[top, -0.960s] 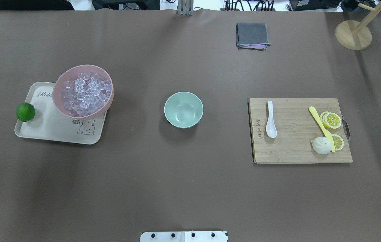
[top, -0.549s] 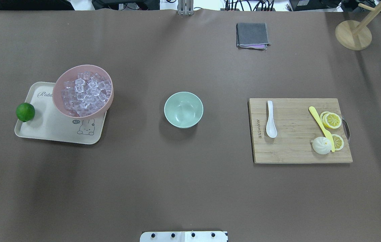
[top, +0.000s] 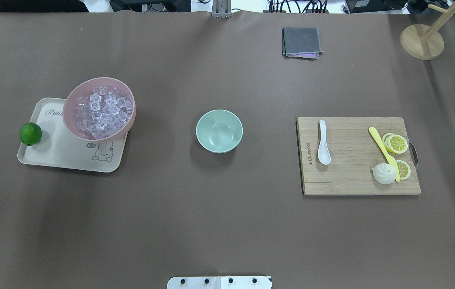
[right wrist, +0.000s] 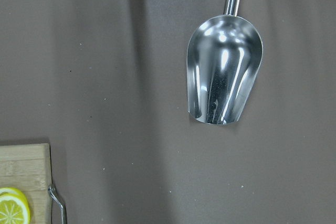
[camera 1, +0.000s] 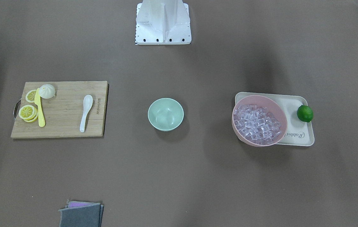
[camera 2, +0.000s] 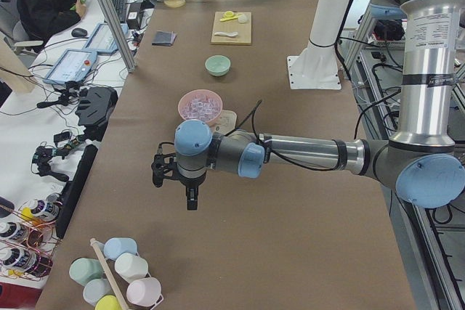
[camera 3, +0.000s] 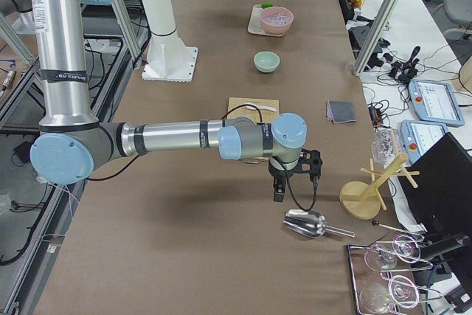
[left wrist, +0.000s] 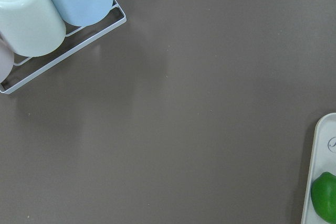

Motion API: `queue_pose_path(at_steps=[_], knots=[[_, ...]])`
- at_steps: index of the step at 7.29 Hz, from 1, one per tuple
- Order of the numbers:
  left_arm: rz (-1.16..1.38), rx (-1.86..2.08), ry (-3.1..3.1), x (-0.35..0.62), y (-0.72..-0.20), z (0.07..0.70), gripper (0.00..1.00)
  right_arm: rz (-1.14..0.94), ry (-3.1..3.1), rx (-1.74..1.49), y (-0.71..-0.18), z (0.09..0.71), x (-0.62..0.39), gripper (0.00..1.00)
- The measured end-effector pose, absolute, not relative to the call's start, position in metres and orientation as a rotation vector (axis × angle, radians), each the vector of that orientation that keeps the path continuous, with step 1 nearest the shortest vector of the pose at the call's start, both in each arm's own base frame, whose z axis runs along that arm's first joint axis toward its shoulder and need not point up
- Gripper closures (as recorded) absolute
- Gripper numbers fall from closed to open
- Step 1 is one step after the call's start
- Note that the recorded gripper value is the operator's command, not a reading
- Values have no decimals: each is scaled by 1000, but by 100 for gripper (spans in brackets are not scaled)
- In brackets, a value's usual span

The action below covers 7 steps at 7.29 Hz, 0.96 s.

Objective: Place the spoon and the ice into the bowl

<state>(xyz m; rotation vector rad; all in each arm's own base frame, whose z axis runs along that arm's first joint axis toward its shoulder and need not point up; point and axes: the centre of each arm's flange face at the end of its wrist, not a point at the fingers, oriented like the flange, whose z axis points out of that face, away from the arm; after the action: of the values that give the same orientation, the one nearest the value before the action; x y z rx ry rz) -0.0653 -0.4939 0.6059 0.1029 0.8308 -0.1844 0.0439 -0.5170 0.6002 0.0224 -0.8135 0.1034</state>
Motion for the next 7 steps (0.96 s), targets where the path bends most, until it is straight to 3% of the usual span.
queue_pose_path(at_steps=[7], knots=[[-181,111,833,-65,-495,602,2,100,-826,25,-517,598,43,0]])
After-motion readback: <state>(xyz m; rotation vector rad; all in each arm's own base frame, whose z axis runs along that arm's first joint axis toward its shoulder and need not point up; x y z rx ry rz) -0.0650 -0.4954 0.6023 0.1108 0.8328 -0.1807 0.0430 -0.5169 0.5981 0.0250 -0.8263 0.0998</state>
